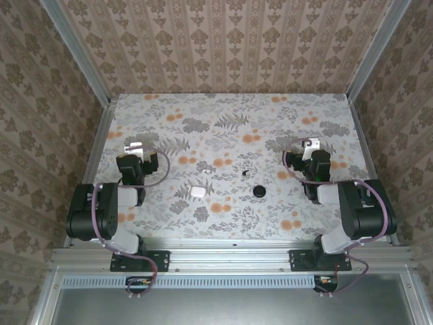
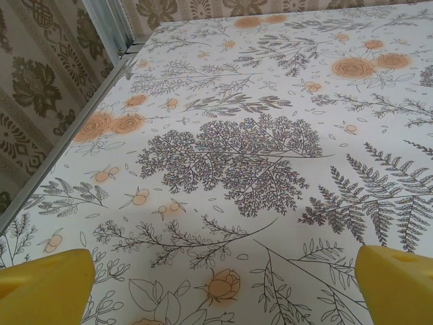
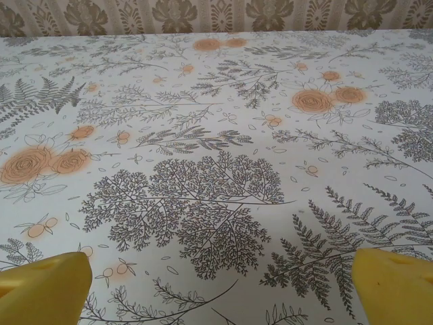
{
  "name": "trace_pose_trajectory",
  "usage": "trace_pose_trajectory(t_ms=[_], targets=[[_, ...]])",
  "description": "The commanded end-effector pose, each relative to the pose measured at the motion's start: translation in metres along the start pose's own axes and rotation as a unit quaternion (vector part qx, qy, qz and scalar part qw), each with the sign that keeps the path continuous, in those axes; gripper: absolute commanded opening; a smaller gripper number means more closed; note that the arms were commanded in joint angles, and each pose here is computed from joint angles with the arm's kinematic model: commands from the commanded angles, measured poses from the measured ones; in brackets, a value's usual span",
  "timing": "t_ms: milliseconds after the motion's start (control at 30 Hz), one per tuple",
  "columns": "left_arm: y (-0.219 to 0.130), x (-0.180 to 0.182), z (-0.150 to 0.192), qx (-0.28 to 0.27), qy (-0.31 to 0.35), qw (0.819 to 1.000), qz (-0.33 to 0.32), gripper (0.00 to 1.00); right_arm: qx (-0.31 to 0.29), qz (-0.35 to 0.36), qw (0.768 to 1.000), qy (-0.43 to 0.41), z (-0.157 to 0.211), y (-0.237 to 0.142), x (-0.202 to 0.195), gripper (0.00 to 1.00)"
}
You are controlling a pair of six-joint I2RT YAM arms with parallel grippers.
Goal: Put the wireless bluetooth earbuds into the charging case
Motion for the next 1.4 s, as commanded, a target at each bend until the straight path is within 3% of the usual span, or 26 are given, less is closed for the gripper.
trace_pose_trajectory(t_ms=[0, 967, 1167, 1367], targets=[[0.003, -0.002, -0.007, -0.009, 0.000, 1.000, 0.005, 1.00, -0.007, -0.008, 1.000, 0.003, -0.006, 0.001, 0.003, 1.00], [0.002, -0.002, -0.013, -0.006, 0.006, 1.000, -0.001, 1.00, -0.007, -0.015, 1.000, -0.003, -0.013, 0.000, 0.005, 1.00], [-0.011, 0.004, -0.040, 0.043, -0.002, 0.999, -0.020, 1.00, 0.089, -0.008, 0.996, 0.015, -0.051, -0.012, 0.019, 1.00], [-0.015, -0.008, -0.047, 0.100, -0.012, 0.995, 0.005, 0.94, 0.185, 0.006, 0.982, 0.036, -0.070, -0.028, 0.055, 1.00]])
Point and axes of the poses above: each hand's point on the last joint's axis, 136 mm out from that joint toward the fingers, its own y axis out along the fingers, its own x axis along the line the jaws close on, z = x × y, the point moved 4 cm from there along -y, back along the fingers, and after that the axes turned 2 degrees about y, right-handed, at the moved point
